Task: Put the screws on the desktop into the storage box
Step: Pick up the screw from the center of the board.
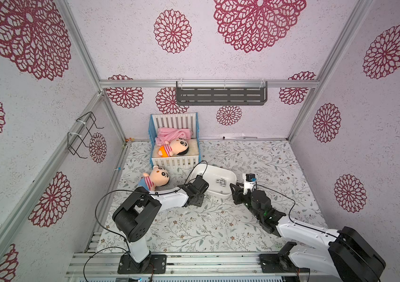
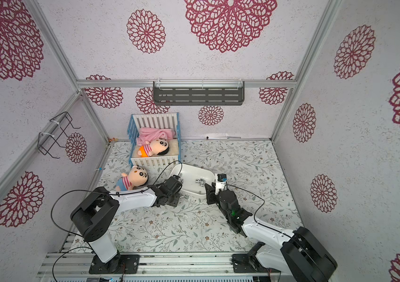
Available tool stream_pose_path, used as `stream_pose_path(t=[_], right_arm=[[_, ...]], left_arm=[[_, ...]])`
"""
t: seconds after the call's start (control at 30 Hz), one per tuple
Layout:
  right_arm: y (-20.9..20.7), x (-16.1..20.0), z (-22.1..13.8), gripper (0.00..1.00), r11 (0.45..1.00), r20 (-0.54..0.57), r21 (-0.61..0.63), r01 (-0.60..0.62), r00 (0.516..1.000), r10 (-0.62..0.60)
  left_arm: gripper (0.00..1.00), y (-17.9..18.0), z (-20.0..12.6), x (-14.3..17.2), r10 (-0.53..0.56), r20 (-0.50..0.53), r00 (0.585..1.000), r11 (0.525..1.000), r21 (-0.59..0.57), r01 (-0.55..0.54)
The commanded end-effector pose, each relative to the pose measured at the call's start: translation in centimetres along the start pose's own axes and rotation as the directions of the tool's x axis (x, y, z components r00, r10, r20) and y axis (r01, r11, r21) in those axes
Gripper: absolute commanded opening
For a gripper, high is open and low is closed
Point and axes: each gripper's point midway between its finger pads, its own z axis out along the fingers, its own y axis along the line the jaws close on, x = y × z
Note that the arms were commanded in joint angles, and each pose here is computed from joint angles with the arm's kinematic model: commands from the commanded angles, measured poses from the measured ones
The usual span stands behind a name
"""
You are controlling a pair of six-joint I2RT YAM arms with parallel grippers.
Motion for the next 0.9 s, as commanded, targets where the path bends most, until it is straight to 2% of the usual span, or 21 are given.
stream_pose_path(t=[0.0, 0.17, 0.3, 0.57, 0.87], right_arm=[[0.7, -1.9, 0.1, 0.39, 1.000, 0.057, -0.021, -0.006, 0.998, 0.007], [0.7, -1.9, 0.1, 0.39, 1.000, 0.056, -0.021, -0.006, 0.998, 0.007], [0.6, -1.9, 0.1, 0.39, 1.000, 0.057, -0.019, -0.007, 0.998, 0.008], [0.6, -1.8, 0.2, 0.39, 1.000, 0.052, -0.018, -0.004, 0.999, 0.005], [0.7, -1.7, 0.3, 0.39, 1.000, 0.049, -0.021, -0.005, 0.999, 0.006]], left_arm=[[0.49, 0.1, 0.5, -0.7, -0.001, 0.010, 1.000, 1.000, 0.002, 0.001], [0.49, 0.6, 0.6, -0.8, -0.014, 0.011, 1.000, 1.000, -0.010, 0.014], [0.45, 0.8, 0.8, -0.7, -0.023, 0.002, 1.000, 1.000, -0.008, 0.023], [0.46, 0.0, 1.1, -0.5, -0.017, -0.017, 1.000, 0.999, 0.031, 0.018], [0.46, 0.1, 1.6, -0.4, -0.015, -0.027, 1.000, 1.000, 0.019, 0.016]])
